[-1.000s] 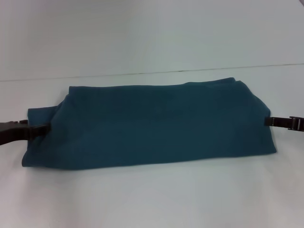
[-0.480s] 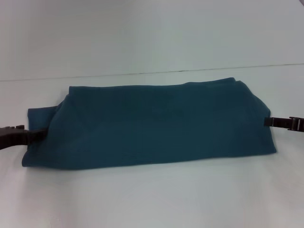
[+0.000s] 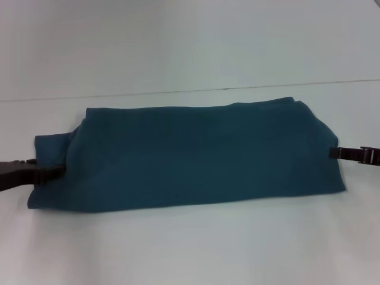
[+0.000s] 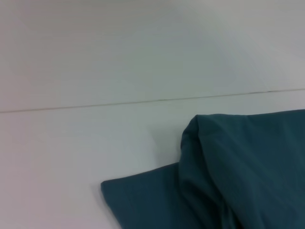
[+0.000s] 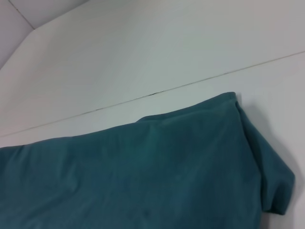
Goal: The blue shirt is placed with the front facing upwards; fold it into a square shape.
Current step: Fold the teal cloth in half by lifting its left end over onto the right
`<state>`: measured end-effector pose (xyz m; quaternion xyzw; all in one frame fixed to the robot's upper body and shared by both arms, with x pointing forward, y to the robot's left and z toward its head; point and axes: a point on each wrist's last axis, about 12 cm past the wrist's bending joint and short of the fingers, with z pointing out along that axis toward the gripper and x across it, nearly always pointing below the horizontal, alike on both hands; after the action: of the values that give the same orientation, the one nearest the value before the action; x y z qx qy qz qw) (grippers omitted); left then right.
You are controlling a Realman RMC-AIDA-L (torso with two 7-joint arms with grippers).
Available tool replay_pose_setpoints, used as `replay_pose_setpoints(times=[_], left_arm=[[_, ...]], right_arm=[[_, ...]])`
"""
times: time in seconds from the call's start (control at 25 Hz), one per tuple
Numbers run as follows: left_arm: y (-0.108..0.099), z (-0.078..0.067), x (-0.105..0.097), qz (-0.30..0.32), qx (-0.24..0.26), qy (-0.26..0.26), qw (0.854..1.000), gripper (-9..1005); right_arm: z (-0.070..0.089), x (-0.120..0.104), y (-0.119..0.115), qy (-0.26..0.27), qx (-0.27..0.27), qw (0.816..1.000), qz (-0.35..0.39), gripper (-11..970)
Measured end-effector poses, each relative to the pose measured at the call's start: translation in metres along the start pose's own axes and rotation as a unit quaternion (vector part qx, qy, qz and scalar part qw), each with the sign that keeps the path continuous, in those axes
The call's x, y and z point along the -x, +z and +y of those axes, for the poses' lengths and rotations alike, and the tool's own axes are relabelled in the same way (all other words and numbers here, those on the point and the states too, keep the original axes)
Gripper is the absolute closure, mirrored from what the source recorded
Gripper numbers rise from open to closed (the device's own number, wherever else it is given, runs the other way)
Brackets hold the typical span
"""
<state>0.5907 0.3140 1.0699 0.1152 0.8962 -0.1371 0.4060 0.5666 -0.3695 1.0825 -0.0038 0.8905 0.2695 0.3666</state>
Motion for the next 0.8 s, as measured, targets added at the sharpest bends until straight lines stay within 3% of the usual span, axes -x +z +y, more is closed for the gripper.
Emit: replay_pose_setpoints(times=[0.48, 0.8], left_arm=[[0.007, -0.01, 0.007, 0.005, -0.013, 0.023, 1.0, 262], [0.006, -0.008, 0.009, 0.0, -0.007, 0.02, 1.0, 261]], right_arm=[[0.001, -0.001, 0.001, 0.001, 0.002, 1.0, 0.0, 355], [0.001, -0.001, 0.001, 0.001, 0.002, 1.0, 0.0, 367]])
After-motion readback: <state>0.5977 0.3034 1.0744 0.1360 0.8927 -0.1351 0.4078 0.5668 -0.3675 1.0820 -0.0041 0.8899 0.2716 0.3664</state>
